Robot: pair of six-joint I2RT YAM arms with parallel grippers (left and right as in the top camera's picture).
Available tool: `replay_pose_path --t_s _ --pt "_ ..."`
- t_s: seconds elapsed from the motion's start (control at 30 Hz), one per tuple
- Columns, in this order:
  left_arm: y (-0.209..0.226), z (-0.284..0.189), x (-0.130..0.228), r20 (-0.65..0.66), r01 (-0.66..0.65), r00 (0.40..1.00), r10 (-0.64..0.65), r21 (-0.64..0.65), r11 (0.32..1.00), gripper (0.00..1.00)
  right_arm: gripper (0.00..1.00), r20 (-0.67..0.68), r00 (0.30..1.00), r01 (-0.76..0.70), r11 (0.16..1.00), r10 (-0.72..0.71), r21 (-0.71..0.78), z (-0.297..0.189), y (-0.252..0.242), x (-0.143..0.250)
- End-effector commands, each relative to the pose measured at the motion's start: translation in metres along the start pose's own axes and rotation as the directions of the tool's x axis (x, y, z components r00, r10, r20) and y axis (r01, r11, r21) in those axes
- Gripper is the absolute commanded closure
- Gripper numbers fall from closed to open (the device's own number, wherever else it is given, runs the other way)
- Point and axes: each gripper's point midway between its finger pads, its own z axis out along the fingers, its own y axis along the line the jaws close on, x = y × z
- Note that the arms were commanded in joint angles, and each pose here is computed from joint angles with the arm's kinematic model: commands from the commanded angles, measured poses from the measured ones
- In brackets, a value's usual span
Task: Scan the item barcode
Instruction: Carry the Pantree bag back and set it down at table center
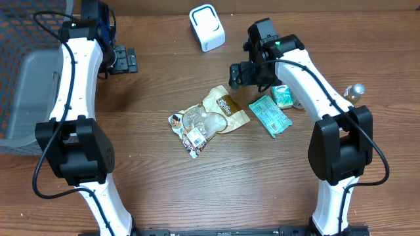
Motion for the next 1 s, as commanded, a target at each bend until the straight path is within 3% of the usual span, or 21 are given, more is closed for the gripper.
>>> replay_pose_path --t_s 0.0,0.97 --pt "0.0031 -0.0022 -0.0051 0.016 -0.009 1.0 0.009 -0.009 1.0 0.0 0.0 0.063 0.998 -0.023 1.0 0.023 0.01 -0.0061 -0.0012 -0.013" --pt "0.0061 0.0009 -0.0045 0.009 -0.003 1.0 0.003 -0.011 1.0 0.0 0.0 0.099 0.995 -0.019 1.0 0.018 0.001 -0.0068 0.0009 -0.022"
